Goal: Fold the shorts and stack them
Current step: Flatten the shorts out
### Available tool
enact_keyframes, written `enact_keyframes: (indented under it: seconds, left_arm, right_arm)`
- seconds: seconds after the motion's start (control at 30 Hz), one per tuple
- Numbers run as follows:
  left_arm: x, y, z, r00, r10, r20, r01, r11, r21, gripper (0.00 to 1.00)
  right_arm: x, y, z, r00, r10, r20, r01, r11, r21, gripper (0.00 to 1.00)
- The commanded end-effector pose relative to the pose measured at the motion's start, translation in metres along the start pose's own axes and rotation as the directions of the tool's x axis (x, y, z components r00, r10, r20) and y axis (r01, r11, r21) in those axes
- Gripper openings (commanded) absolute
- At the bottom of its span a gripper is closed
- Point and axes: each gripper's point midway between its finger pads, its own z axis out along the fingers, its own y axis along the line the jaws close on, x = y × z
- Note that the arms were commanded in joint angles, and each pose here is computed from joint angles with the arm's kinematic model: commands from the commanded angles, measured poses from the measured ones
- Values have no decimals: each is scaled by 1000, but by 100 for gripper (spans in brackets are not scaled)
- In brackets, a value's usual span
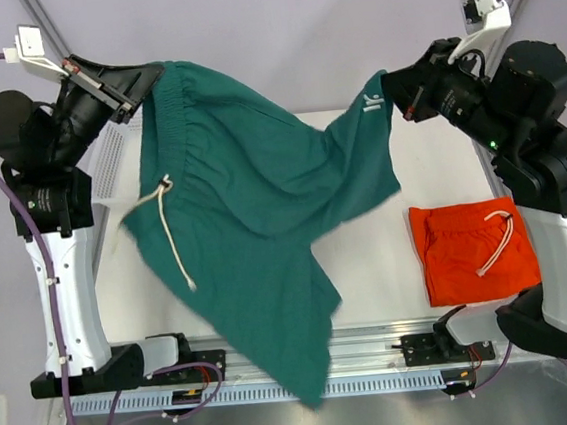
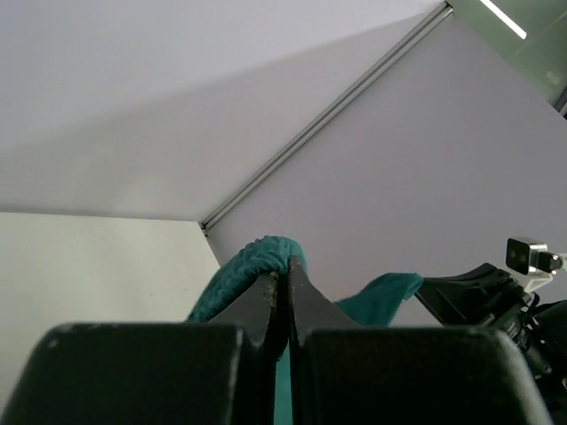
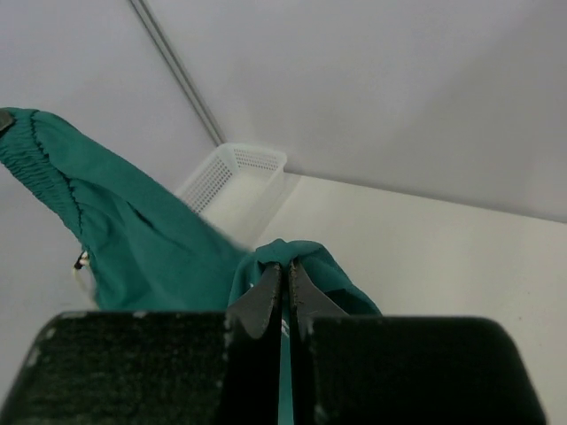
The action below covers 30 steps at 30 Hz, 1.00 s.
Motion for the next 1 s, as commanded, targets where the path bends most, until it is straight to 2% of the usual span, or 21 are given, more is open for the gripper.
enact_keyframes:
  seconds: [0.0, 0.23, 0.37, 0.4, 0.53, 0.73, 0.8, 0.93, 0.97]
  left_arm:
    - [-27, -83, -42, 981, 135, 143, -157, 975, 157, 0]
    - [-30, -147, -93, 948, 214, 236, -265, 941, 211, 0]
    - [-16, -169, -136, 926, 229, 299, -299, 930, 213, 0]
    - [-6, -181, -157, 917, 235, 323, -316, 921, 227, 0]
    - [6, -198, -190, 899, 240, 365, -338, 912, 232, 0]
    - [0, -237, -210, 892, 226, 390, -351, 892, 284, 0]
    - [-7, -234, -196, 908, 198, 368, -318, 900, 299, 0]
    - [-17, -193, -149, 941, 168, 295, -247, 935, 256, 0]
    - [-16, -153, -121, 958, 140, 251, -194, 960, 204, 0]
  right_arm:
    - [-45, 18, -31, 989, -13, 145, 26, 996, -86, 0]
    - [-70, 45, -77, 971, 5, 239, 45, 978, -203, 0]
    - [-75, 64, -117, 956, 38, 289, 52, 953, -297, 0]
    - [-71, 68, -131, 956, 52, 290, 46, 946, -322, 0]
    - [-71, 82, -168, 946, 92, 311, 41, 917, -396, 0]
    - [-95, 91, -202, 932, 111, 344, 40, 914, -404, 0]
    - [-101, 84, -193, 931, 115, 345, 19, 932, -362, 0]
    - [-72, 61, -125, 974, 97, 207, -42, 965, -257, 0]
    - [-44, 50, -91, 989, 87, 119, -60, 976, -210, 0]
